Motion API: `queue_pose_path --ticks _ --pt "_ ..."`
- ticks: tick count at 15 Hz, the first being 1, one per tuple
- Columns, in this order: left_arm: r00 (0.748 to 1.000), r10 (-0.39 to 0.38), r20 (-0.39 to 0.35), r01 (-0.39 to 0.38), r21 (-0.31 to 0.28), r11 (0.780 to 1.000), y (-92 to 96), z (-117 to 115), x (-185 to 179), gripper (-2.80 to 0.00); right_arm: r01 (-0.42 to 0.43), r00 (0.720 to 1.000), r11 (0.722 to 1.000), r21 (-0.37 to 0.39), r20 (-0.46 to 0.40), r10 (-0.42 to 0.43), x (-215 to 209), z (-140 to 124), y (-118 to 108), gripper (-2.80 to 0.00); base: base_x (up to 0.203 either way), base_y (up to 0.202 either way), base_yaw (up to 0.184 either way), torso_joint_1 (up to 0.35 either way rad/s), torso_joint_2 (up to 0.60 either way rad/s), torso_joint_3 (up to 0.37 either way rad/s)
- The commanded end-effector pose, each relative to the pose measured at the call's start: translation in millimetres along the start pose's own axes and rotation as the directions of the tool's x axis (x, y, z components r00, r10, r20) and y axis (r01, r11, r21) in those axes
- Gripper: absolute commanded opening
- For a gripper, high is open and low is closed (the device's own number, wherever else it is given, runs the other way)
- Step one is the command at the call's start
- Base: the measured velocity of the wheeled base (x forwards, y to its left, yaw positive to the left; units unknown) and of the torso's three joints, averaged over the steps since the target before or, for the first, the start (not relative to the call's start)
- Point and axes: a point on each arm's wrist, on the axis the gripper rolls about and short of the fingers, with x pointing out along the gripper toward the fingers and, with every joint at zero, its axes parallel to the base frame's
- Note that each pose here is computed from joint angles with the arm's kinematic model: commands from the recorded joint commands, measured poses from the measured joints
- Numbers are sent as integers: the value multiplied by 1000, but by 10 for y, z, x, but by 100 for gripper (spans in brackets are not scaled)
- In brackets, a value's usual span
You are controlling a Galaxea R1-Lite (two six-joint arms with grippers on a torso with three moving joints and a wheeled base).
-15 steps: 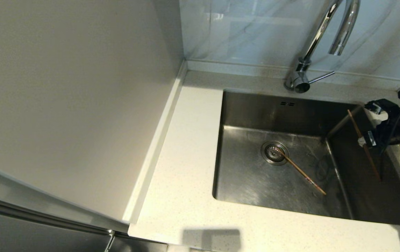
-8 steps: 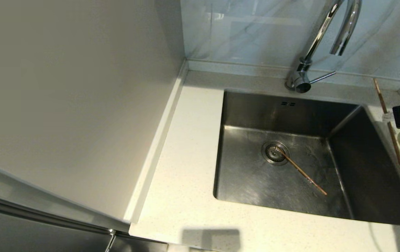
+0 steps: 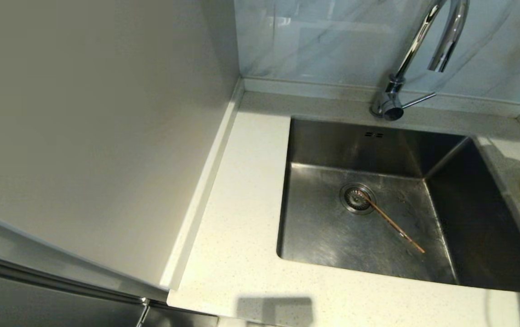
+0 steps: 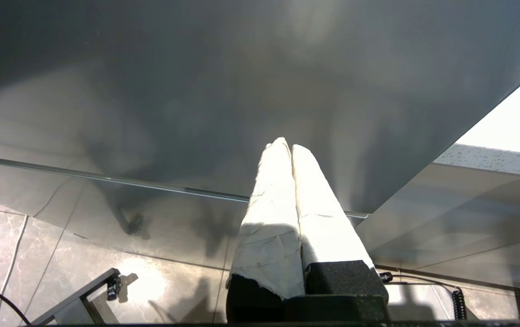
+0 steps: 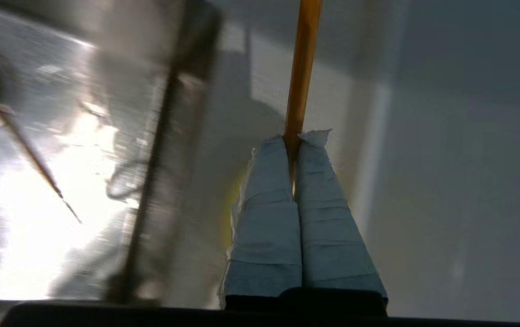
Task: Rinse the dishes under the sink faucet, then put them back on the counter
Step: Put the chopsticks back to the table from the sink
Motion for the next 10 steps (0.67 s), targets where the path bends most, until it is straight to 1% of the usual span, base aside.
queue_pose_path --ticks 1,3,5,7,10 --pt "1000 1 3 -1 -1 1000 0 0 -2 -280 49 997 999 -22 -60 -50 105 -114 -109 -280 0 0 0 0 0 0" --pt "1000 1 3 -1 -1 1000 0 0 -2 -280 88 986 996 -19 -137 -90 251 -259 -181 -280 0 0 0 0 0 0" --pt "1000 1 3 -1 -1 1000 0 0 -2 -280 106 973 994 -27 -203 -109 369 -425 -256 -280 0 0 0 0 0 0" --pt "1000 1 3 -1 -1 1000 0 0 -2 -280 117 961 993 -33 -249 -122 454 -566 -347 -280 0 0 0 0 0 0" --pt "1000 1 3 -1 -1 1000 0 0 -2 -280 107 947 994 -32 -302 -112 528 -727 -366 -280 0 0 0 0 0 0"
